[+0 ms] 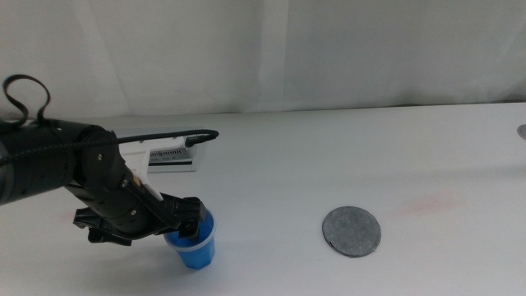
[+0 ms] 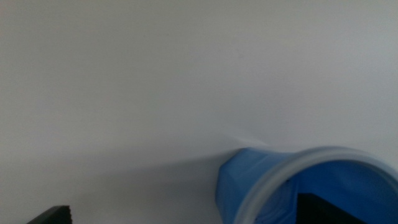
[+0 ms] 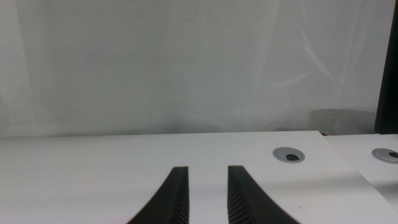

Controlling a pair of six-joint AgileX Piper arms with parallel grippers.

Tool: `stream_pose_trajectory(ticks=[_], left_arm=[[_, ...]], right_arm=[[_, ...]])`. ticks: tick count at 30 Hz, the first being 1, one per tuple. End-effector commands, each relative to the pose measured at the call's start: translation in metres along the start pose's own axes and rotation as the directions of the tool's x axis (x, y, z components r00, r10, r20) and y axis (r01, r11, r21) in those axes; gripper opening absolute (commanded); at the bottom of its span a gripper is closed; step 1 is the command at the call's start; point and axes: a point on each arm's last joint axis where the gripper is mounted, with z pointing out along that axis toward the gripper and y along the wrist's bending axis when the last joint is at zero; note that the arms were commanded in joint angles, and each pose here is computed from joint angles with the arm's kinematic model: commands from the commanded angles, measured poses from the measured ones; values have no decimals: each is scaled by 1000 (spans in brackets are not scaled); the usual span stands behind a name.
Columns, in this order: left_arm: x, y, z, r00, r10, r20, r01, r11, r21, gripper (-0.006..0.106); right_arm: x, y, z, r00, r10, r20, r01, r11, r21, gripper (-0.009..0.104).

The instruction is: Place an empty cup on a cup mat.

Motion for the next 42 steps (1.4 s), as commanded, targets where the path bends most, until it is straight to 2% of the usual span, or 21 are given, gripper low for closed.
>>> stream_pose_trajectory(ticks=[1,4,6,8,11,12,19,23,30,36,42], left_arm=[[-2,-3,5,1000,-14,1,14,1000,4,89],[-2,-3,10,1000,-16,-15,16,1000,0,83],[-2,-3,12,999,-23,-25,23,1000,2,72],[-2,-3,15,999,-29,-30,29,1000,5,53],[-4,-4,15,1000,-27,-10,27,1000,12,9],[-4,-4,15,1000,-18,-1,18,1000,16,-2],[-14,-11,7,1000,-15,25,14,999,46,-3],[-27,-31,-13,998,29,54,-33,997,71,-3],[-49,-97,-59,975,97,202,-132,977,170,-3],[-46,-165,-69,958,175,225,-228,945,235,-3],[-36,-218,-48,955,234,183,-268,944,193,-3]], right_arm=[[11,1,0,1000,-7,-7,7,1000,-3,24],[11,1,0,1000,-7,-7,7,1000,-3,24],[11,1,0,1000,-7,-7,7,1000,-3,24],[11,1,0,1000,-7,-7,7,1000,-3,24],[11,1,0,1000,-7,-7,7,1000,-3,24],[11,1,0,1000,-7,-7,7,1000,-3,24],[11,1,0,1000,-7,-7,7,1000,-3,24],[11,1,0,1000,-7,-7,7,1000,-3,24],[11,1,0,1000,-7,-7,7,1000,-3,24],[11,1,0,1000,-7,-7,7,1000,-3,24],[11,1,0,1000,-7,-7,7,1000,-3,24]])
